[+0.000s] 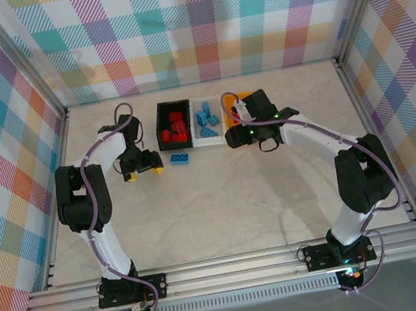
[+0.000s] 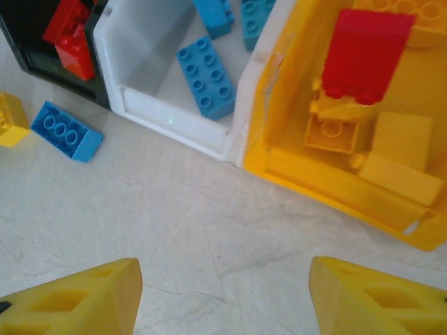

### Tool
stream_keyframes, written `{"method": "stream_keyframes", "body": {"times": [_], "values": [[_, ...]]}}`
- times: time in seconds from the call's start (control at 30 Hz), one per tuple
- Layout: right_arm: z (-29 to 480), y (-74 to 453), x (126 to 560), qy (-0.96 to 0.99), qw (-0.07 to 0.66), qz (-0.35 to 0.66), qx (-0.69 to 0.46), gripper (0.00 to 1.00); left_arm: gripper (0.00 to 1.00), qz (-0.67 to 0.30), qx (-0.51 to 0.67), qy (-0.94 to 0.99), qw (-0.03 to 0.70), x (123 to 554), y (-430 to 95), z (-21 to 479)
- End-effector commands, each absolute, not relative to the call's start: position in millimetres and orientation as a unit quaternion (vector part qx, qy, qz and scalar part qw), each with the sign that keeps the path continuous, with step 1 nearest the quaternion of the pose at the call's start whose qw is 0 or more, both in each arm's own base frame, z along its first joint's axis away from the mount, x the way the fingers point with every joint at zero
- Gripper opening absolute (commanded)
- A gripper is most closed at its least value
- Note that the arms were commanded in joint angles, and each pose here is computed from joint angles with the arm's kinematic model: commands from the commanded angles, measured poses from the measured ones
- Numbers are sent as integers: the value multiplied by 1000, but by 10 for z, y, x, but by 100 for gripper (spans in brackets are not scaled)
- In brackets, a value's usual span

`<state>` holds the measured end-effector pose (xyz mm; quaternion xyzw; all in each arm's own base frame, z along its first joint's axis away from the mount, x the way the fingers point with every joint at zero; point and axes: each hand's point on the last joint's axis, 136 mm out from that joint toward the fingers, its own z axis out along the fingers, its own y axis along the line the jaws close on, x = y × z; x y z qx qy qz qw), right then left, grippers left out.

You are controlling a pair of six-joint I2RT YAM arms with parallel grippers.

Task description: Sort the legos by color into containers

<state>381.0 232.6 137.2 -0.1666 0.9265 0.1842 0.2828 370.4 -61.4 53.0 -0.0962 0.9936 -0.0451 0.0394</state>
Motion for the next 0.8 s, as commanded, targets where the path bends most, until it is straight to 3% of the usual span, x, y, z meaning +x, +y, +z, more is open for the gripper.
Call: {"method": "stream_keyframes", "body": {"times": [0.0, 0.17, 0.43, 0.77], "values": [[1441, 2464, 3828, 922, 287, 196, -171, 65, 87, -59, -81, 994, 48, 3703, -625, 654], [1384, 2503, 3763, 924, 278, 197, -174, 65, 93, -90, -97, 990, 49, 3794, -734, 676], [1318, 2486, 3689, 927, 268, 200, -169, 65, 93, -82, -137, 986, 40, 3947, -730, 519], [1316, 2507, 3671, 926, 265, 208, -171, 65, 84, -46, -175, 984, 9, 3967, -633, 267]]}}
